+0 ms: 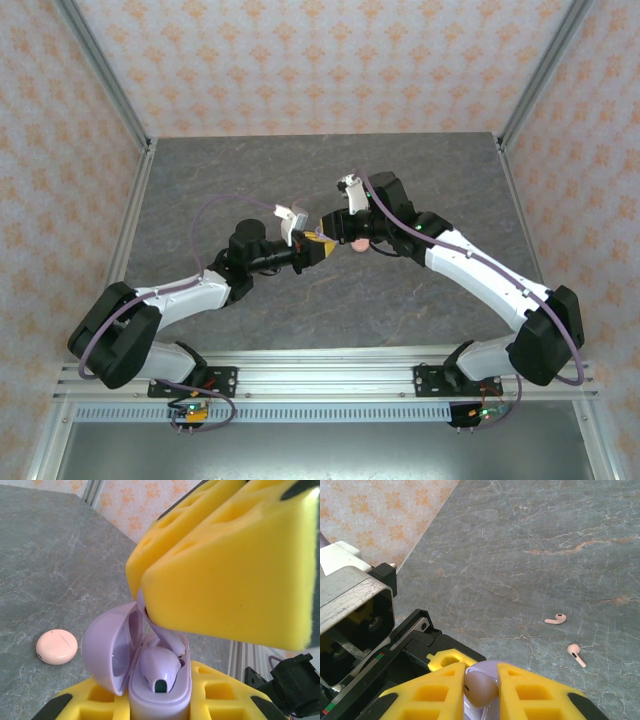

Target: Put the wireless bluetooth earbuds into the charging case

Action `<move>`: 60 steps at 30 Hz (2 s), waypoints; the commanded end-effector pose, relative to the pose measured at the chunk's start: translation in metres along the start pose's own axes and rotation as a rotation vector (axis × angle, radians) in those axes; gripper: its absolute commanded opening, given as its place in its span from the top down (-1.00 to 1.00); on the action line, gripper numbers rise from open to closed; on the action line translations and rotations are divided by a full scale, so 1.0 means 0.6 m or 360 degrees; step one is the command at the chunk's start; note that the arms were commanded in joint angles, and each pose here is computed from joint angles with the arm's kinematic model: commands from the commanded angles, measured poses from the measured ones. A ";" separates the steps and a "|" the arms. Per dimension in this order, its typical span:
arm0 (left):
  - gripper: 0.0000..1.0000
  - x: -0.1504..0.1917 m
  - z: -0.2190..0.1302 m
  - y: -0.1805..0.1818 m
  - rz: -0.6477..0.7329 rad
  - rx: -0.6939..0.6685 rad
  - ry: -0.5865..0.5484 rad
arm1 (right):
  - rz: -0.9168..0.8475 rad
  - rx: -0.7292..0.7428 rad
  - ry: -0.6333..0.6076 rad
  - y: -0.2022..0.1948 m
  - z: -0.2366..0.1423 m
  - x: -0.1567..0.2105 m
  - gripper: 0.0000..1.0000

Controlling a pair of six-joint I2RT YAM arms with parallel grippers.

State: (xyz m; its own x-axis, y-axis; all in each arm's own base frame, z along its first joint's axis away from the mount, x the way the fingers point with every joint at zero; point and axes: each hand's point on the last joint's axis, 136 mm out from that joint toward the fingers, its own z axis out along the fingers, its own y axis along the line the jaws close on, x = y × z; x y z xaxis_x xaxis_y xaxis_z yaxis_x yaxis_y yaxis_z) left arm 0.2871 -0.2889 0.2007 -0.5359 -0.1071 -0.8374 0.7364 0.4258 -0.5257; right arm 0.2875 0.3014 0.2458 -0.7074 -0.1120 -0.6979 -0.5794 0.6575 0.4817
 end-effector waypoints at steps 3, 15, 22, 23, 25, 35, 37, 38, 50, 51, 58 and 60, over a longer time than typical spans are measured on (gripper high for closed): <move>1.00 -0.042 0.001 -0.018 0.0057 0.0017 -0.0112 | -0.0026 -0.0016 -0.0012 0.005 0.001 0.001 0.57; 1.00 -0.049 0.000 -0.014 0.0043 -0.0015 -0.0135 | -0.0021 0.0031 -0.0032 -0.005 -0.003 0.006 0.57; 1.00 -0.021 0.003 0.023 0.0047 -0.0196 0.0017 | 0.0005 0.0176 -0.0099 -0.028 -0.012 -0.007 0.57; 1.00 -0.013 0.001 0.034 0.0042 -0.0255 0.0056 | 0.0010 0.0233 -0.0103 -0.039 -0.014 -0.007 0.57; 1.00 -0.004 -0.004 0.048 0.0047 -0.0334 0.0090 | 0.0017 0.0326 -0.0096 -0.056 -0.015 -0.002 0.57; 1.00 0.036 -0.032 0.109 0.0015 -0.0673 0.0227 | 0.0218 0.0662 0.0119 -0.170 0.001 0.068 0.58; 1.00 0.036 -0.036 0.111 0.0022 -0.0696 0.0230 | 0.0240 0.0686 0.0183 -0.184 0.009 0.088 0.58; 1.00 0.037 -0.037 0.112 0.0028 -0.0706 0.0235 | 0.0257 0.0721 0.0219 -0.195 0.011 0.101 0.58; 1.00 0.043 -0.043 0.118 0.0035 -0.0738 0.0255 | 0.0531 0.1165 0.0422 -0.350 -0.024 0.198 0.58; 1.00 0.043 -0.043 0.117 0.0035 -0.0738 0.0255 | 0.0540 0.1181 0.0449 -0.358 -0.024 0.206 0.58; 1.00 0.043 -0.043 0.118 0.0037 -0.0739 0.0258 | 0.0562 0.1289 0.0616 -0.412 -0.014 0.232 0.59; 1.00 0.044 -0.043 0.118 0.0034 -0.0739 0.0257 | 0.0555 0.1322 0.0660 -0.422 -0.010 0.237 0.59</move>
State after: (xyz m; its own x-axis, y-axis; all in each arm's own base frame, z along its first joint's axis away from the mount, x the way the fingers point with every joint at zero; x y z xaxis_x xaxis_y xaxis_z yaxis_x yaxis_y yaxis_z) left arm 0.3117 -0.2366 0.1319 -0.6397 0.0255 -0.7682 0.4876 0.7860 -0.3800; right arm 0.3256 0.1228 0.0272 -0.9577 0.0684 -0.2796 0.0549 0.9969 0.0559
